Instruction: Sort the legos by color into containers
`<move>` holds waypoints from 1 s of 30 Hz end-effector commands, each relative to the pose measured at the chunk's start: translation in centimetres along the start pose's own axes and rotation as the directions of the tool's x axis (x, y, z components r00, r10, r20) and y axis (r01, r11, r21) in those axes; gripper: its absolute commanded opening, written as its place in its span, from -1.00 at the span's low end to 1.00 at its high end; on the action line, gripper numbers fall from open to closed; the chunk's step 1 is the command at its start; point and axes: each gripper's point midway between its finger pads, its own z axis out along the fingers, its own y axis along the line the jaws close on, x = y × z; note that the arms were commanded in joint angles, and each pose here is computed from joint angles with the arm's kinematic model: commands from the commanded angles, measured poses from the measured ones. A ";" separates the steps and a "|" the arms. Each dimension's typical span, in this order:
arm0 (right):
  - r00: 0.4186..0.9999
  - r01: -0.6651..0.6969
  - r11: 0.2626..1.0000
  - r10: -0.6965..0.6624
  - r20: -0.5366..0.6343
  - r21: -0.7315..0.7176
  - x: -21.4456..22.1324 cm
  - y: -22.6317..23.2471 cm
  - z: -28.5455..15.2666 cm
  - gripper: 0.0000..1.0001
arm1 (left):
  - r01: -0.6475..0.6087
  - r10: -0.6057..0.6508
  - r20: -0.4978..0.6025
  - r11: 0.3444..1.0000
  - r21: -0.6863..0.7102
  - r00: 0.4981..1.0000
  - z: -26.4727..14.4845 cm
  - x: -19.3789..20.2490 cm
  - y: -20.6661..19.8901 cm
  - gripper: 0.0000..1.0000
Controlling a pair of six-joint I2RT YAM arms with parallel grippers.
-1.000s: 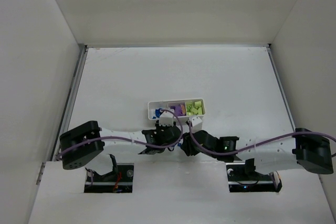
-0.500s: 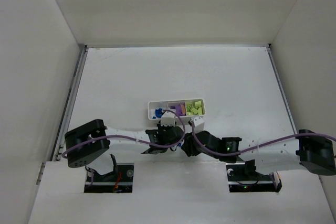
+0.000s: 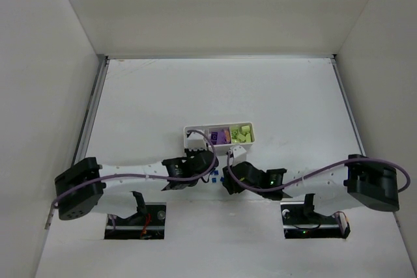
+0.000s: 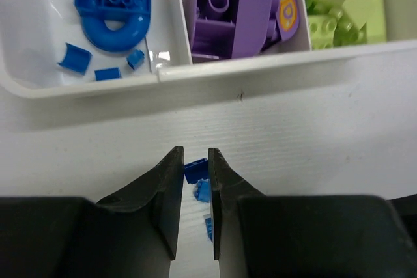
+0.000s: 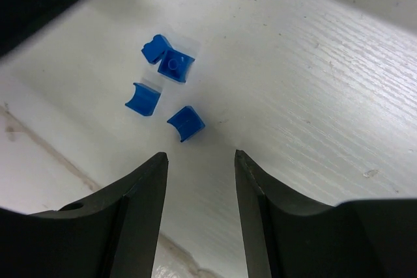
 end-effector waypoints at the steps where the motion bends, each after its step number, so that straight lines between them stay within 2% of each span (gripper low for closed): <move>1: 0.998 0.008 0.999 -0.005 0.060 -0.044 -2.6 2.2 0.7 0.02 | 0.061 -0.061 0.050 0.998 -0.009 0.997 -0.7 -1.9 1.2 -0.68; 5: 0.998 0.031 1.000 -0.031 0.052 -0.006 -2.6 1.7 1.2 -0.05 | 0.119 -0.118 0.098 0.993 -0.005 0.988 -1.2 -4.5 2.1 -0.68; 11: 0.997 0.082 0.995 -0.083 0.008 0.050 -2.1 1.1 1.7 -0.08 | 0.181 -0.170 0.145 0.981 -0.065 0.975 0.4 -8.2 5.0 -0.67; 21: 0.988 0.154 0.979 -0.151 -0.034 0.130 -1.6 0.1 2.4 -0.08 | 0.137 -0.125 0.145 0.988 -0.078 0.982 3.3 -10.5 5.2 -0.64; 27: 0.984 0.177 0.975 -0.172 -0.047 0.134 -1.5 0.4 2.6 -0.23 | 0.106 -0.092 0.141 0.990 -0.095 0.986 4.0 -10.5 5.3 -0.43; 30: 0.981 0.191 0.972 -0.184 -0.066 0.139 -1.1 0.5 2.3 -0.22 | 0.115 -0.101 0.157 0.990 -0.084 0.982 3.4 -10.8 5.4 -0.31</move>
